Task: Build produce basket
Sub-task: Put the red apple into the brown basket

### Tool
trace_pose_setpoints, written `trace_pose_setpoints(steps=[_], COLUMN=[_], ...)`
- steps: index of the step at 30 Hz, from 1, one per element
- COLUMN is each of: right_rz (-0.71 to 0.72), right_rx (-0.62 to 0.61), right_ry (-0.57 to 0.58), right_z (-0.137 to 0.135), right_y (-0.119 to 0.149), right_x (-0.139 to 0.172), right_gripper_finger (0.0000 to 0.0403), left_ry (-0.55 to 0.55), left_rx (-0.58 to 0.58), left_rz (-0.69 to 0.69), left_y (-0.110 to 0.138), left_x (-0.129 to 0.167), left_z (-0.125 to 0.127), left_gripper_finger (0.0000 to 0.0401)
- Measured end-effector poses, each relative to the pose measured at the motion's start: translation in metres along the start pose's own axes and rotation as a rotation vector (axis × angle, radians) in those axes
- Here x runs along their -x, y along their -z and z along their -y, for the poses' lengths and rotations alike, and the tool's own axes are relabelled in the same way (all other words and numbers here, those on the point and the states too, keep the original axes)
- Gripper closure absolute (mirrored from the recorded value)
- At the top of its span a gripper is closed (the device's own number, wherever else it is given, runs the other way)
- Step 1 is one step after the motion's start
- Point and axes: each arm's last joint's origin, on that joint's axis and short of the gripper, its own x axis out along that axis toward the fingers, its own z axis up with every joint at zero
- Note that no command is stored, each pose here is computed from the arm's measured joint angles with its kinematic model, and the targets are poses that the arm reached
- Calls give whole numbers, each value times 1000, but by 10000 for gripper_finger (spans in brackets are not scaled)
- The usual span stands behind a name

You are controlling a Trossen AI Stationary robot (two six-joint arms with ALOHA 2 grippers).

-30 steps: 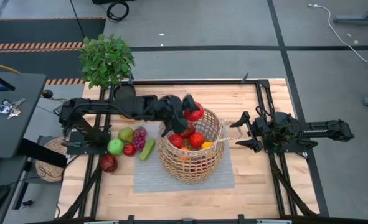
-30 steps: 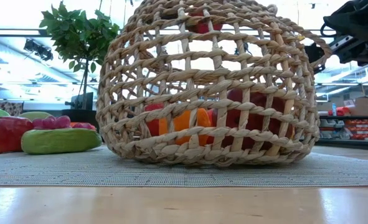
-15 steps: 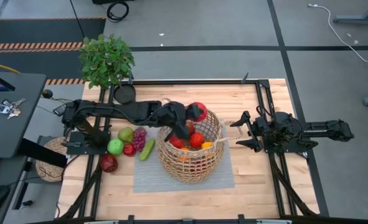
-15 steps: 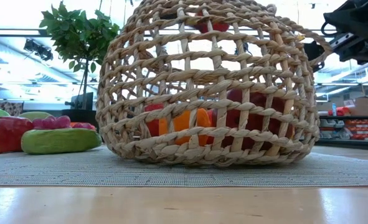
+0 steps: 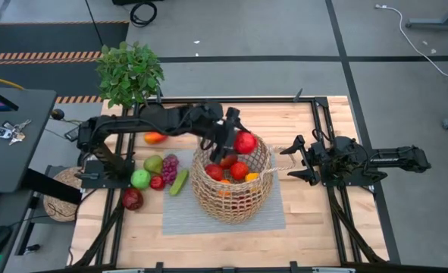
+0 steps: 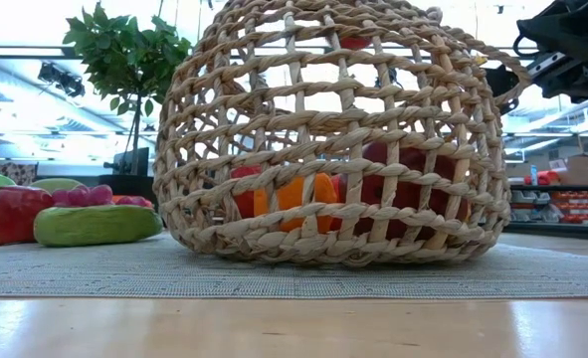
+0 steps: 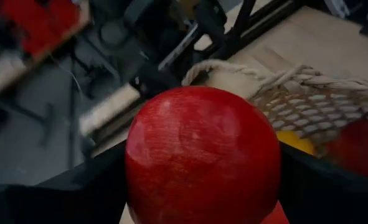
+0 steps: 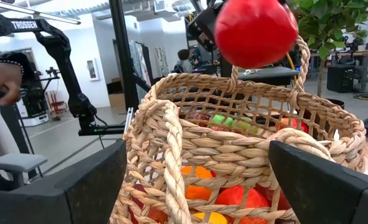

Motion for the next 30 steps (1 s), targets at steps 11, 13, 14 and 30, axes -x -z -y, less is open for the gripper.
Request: trace_pose_setpoints(steps=[11, 13, 14, 30], right_rz=[0, 0, 0, 2], right_rx=[0, 0, 0, 1], right_ry=[0, 0, 0, 0], right_z=[0, 0, 0, 0], right_y=[0, 0, 0, 0], right_x=[0, 0, 0, 0], right_gripper_finger=[9, 9, 9, 9], left_ry=[-85, -106, -117, -203], left_rx=[481, 519, 534, 1107], left_rz=[-118, -136, -142, -76], left_y=[12, 12, 11, 10], left_x=[1, 2, 3, -1], left_z=[-4, -3, -4, -8], left_gripper_finger=[69, 69, 69, 69])
